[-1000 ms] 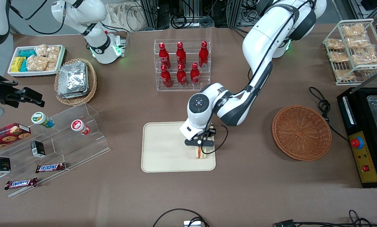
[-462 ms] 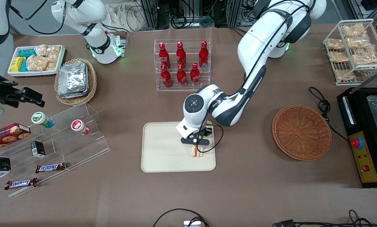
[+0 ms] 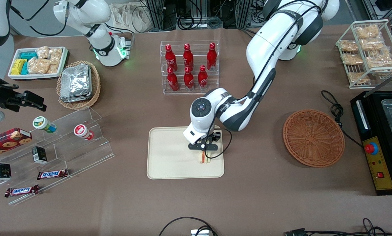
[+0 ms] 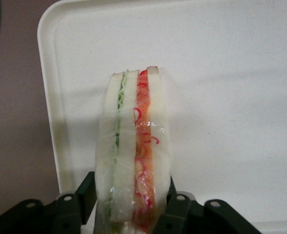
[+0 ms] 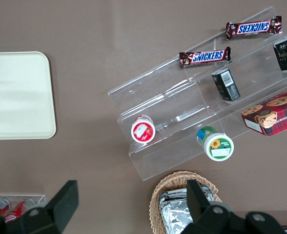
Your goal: Place sandwich from basket to tray
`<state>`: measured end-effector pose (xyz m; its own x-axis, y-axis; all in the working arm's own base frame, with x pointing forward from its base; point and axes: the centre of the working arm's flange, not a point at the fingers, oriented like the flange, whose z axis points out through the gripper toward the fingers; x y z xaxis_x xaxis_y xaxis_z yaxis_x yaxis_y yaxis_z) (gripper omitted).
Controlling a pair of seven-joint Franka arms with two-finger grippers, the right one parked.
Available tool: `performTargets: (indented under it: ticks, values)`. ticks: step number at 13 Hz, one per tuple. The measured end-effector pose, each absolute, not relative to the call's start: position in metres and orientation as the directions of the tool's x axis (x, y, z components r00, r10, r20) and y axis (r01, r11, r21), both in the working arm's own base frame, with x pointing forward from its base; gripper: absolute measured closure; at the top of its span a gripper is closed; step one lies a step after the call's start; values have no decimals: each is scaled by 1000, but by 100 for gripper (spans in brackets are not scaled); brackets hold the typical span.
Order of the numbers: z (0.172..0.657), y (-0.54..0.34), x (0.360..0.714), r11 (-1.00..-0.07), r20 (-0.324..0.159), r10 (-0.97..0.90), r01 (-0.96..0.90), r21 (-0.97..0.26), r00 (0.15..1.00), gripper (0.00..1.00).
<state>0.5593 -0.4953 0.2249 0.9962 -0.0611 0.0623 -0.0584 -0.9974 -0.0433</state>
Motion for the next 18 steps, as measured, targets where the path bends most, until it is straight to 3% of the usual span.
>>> performTargets:
  ticks: [3,7,10,15,18]
  values:
    - [230,-494,564,-999,83,-11,-8,-40,996,1]
    - [271,-480,591,-995,136,79,85,-42,988,0]
    - [328,-450,612,-981,148,144,161,-108,978,0]
    - [422,-373,653,-958,228,258,279,-63,939,0]
    - [454,-315,669,-960,208,233,259,-107,950,0]
